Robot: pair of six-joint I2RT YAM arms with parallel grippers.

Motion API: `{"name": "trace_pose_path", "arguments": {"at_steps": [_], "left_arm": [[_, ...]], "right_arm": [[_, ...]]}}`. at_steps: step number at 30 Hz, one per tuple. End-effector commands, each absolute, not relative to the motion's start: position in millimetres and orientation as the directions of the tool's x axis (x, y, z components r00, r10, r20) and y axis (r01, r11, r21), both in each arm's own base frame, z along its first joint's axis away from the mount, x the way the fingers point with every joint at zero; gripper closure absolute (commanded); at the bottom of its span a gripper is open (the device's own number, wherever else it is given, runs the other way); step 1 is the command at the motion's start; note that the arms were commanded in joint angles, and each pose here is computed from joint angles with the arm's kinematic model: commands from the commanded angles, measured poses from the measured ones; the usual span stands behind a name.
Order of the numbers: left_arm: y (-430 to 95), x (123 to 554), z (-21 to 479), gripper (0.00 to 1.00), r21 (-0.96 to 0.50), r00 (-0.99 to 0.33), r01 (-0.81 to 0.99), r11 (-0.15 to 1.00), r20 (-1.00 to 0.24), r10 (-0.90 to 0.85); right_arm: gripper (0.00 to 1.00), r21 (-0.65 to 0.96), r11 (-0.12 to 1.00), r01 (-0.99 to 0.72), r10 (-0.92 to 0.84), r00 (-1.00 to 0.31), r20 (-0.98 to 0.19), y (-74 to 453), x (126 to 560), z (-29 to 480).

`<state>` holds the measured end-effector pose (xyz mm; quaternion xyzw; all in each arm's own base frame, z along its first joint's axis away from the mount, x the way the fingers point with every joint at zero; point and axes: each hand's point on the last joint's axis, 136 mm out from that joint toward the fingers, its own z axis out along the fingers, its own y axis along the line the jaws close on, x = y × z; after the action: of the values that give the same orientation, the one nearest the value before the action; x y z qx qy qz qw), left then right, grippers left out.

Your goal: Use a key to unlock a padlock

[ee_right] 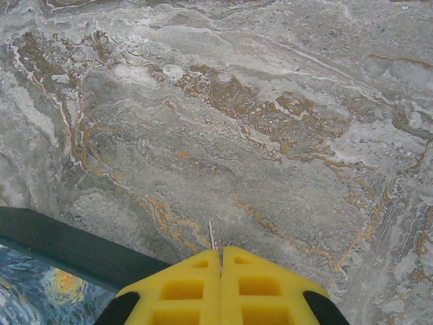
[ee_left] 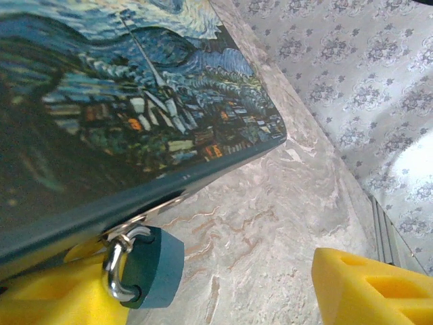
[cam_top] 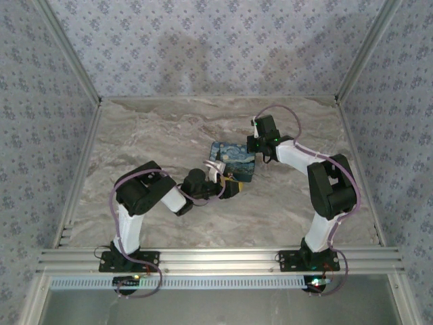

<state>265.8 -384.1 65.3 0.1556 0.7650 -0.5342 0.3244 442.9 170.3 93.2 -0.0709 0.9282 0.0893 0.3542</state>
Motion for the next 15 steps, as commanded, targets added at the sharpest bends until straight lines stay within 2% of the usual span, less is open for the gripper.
{"name": "trace_pose_path", "arguments": {"at_steps": [1,9,15], "left_arm": [[-383.1,256.4,49.9,0.3,-0.718,-0.757,0.566,0.405,-0.647,-0.091],[-377.1,255.9,54.1,0.36,-0.72,-0.752,0.553,0.419,-0.648,-0.12],[-367.3,249.3,60.3,0.37,-0.732,-0.749,0.547,0.405,-0.645,-0.154]], "right_arm": [[1.0,0.134,0.967,-0.215,-0.1,-0.81,-0.578,177.5,415.9,65.4],[1.0,0.134,0.967,-0.216,-0.1,-0.808,-0.58,177.2,415.3,66.9],[1.0,0.135,0.968,-0.213,-0.096,-0.807,-0.583,176.0,415.7,67.3]]}}
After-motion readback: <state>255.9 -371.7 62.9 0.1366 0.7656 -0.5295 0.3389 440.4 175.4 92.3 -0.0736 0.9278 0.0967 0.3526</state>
